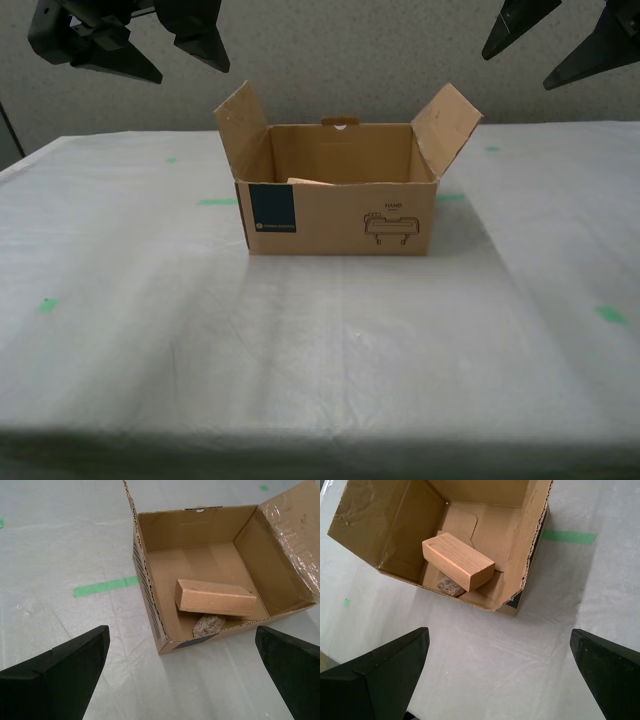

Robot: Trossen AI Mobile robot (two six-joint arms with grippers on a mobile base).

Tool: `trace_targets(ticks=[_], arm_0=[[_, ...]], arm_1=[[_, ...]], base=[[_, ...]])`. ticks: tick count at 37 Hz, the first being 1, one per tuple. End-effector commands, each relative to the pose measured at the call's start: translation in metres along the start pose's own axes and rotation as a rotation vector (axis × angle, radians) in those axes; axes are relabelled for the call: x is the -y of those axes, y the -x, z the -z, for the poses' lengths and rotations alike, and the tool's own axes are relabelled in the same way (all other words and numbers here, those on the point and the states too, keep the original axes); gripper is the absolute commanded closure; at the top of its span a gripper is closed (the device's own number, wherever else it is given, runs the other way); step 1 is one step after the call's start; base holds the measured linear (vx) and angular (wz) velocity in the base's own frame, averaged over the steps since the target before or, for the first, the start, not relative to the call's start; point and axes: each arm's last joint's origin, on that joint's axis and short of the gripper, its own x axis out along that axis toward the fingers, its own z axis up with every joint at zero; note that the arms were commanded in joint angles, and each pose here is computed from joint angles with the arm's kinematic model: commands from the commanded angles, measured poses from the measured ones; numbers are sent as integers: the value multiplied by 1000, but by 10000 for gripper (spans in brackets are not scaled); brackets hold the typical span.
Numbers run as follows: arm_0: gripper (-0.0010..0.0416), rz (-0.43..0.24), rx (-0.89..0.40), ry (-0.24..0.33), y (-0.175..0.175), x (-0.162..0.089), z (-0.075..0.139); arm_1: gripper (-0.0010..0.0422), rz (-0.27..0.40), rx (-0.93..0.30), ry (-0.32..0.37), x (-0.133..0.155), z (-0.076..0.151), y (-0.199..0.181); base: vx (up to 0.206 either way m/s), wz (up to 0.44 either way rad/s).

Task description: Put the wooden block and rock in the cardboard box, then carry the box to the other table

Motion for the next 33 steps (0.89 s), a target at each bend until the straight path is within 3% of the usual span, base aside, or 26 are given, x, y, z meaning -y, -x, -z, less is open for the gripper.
trace_targets(ticks=[1,33], arm_0=[[12,3,1,-3,0,0,0],[12,3,1,-3,0,0,0]], arm_1=[[12,-1,5,-1,0,-1,0],[12,-1,5,-1,0,-1,0]], base=[[0,0],[0,0]])
